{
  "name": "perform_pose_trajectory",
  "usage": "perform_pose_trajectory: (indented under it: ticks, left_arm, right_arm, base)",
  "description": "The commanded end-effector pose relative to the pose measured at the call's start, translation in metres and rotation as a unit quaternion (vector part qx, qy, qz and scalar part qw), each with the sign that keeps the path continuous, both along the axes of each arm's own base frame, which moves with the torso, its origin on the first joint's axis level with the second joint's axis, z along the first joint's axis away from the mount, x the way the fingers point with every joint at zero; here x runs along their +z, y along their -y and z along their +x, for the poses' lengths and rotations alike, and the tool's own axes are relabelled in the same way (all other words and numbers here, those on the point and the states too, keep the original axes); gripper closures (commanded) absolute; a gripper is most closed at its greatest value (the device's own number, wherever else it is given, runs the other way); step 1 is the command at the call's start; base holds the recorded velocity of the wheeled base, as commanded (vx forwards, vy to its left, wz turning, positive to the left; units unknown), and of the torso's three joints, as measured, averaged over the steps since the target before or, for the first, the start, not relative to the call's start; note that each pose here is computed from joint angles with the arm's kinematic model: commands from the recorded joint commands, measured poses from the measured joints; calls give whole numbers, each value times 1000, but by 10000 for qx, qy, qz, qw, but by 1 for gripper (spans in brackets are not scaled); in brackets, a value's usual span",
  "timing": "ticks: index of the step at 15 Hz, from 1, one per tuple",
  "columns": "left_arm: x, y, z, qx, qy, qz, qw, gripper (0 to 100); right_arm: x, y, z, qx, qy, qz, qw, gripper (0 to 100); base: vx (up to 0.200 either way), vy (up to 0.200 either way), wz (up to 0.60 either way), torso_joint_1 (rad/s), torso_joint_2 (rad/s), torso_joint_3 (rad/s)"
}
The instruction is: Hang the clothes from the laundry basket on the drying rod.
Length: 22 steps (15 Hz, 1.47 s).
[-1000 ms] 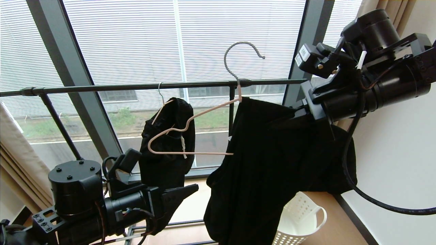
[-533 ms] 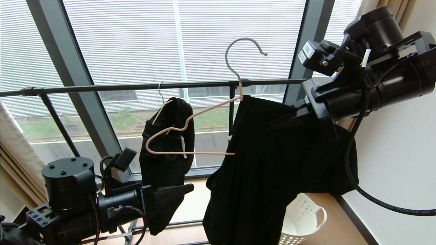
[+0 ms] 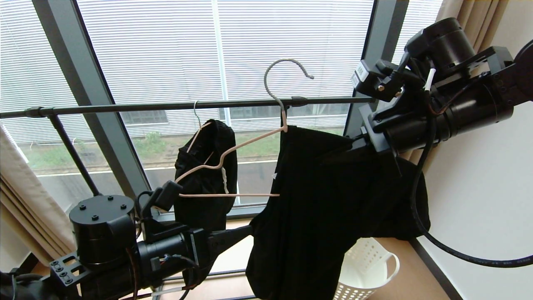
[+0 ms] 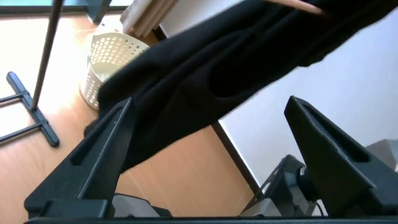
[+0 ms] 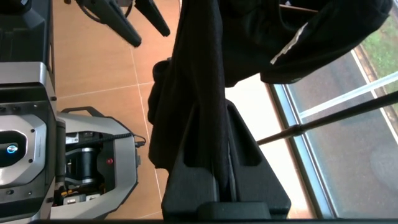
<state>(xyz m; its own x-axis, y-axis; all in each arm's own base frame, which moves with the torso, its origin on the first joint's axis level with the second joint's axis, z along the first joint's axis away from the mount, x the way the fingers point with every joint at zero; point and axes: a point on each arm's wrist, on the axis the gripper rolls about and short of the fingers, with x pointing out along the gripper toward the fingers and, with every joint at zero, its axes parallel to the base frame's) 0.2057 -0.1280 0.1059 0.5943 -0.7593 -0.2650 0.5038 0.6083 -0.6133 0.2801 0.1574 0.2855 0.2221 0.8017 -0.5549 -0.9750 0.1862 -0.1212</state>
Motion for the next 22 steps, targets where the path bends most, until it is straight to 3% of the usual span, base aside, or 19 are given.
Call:
perform_pose_trajectory:
  ticks: [1, 3, 9, 14, 18, 22]
  left_arm:
    - [-4, 6, 2, 27, 26, 136, 9999, 0]
    - [-10, 12, 4, 242, 108, 379, 9989, 0]
    - [-19, 17, 16, 591, 83, 574, 9966, 0]
    - [-25, 17, 16, 549, 122, 765, 9955, 0]
    - [-32, 18, 18, 713, 295, 1185, 9899, 0]
    - [-32, 18, 18, 729, 292, 1185, 9898, 0]
  right_arm:
    - [-4, -6, 1, 74, -56, -28, 10000, 100]
    - [-8, -11, 2, 136, -103, -53, 9998, 100]
    - [-8, -12, 1, 166, -110, -57, 9998, 100]
    - [-6, -12, 0, 166, -76, -39, 9998, 100]
    - [-4, -11, -2, 174, -42, -21, 9998, 100]
    - [-1, -10, -4, 174, -15, -7, 9998, 100]
  base:
    - [0, 0, 0, 0, 0, 0]
    - [0, 0, 0, 0, 0, 0]
    - [0, 0, 0, 0, 0, 0]
    - [0, 0, 0, 0, 0, 0]
    - [0, 0, 0, 0, 0, 0]
    - [0, 0, 0, 0, 0, 0]
